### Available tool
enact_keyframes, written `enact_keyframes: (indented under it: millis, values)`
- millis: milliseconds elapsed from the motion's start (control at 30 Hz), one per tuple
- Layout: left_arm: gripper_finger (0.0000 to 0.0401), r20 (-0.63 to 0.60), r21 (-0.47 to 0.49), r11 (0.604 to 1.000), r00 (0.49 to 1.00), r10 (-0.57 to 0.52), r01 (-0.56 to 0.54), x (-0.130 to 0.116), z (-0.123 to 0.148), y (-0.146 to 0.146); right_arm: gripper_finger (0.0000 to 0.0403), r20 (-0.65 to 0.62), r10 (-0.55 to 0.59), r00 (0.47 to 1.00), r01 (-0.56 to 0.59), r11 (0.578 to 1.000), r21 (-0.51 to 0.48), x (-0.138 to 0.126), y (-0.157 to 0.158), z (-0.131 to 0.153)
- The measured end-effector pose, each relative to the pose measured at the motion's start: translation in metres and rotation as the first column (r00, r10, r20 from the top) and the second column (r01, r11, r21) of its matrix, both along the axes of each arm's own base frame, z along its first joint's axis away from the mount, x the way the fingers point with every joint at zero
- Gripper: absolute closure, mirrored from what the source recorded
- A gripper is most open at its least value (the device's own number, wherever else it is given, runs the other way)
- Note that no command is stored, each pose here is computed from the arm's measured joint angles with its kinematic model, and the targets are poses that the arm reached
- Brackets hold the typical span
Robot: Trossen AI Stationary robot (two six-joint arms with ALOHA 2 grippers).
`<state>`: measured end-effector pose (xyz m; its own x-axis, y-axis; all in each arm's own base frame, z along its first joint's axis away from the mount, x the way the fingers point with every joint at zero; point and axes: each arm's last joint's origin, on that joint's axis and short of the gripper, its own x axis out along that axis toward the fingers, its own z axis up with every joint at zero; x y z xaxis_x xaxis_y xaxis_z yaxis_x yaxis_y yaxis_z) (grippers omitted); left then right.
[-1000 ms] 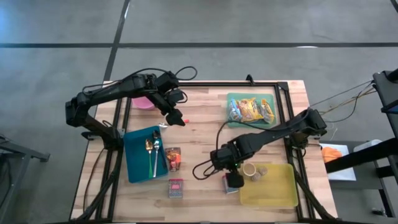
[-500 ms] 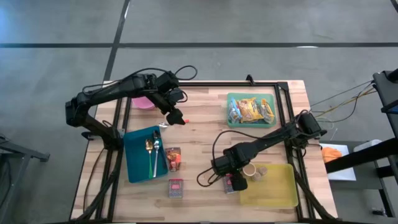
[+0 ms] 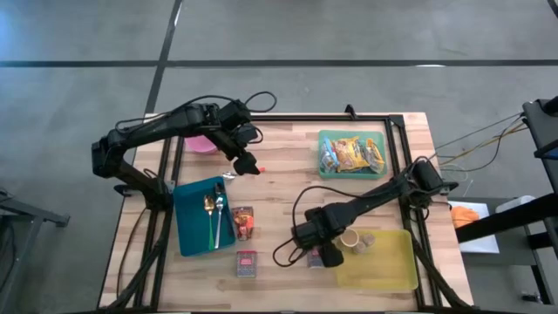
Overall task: Pick & Place Food Item
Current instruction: Put the right red spice can into the yellow bin
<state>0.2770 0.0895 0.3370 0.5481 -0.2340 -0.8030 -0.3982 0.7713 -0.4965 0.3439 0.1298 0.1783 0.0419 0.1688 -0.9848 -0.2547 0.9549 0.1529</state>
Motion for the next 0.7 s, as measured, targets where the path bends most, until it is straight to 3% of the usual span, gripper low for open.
enact_keyframes:
  millis: [167, 367, 567, 700]
  values:
    - [0.0008, -0.002, 0.004, 1.0, 1.0, 0.002, -0.002, 0.0, 0.0, 0.0, 0.0179, 0.08, 0.034, 0.996, -0.024, 0.993, -0.118, 0.009, -0.008, 0.009]
    - [0.0008, -0.003, 0.012, 1.0, 1.0, 0.002, -0.002, 0.0, 0.0, 0.0, 0.0179, 0.109, 0.027, 0.994, -0.006, 0.983, -0.185, 0.016, -0.024, 0.01]
    - [0.0008, -0.011, 0.007, 1.0, 1.0, 0.005, -0.005, -0.001, 0.0, 0.0, 0.0179, 0.124, -0.186, 0.975, 0.203, 0.968, -0.149, 0.01, -0.036, 0.029]
    - [0.0008, -0.015, 0.005, 1.0, 1.0, 0.005, -0.005, -0.001, -0.001, 0.0, 0.0179, 0.145, -0.395, 0.907, 0.399, 0.917, 0.001, 0.001, -0.036, 0.059]
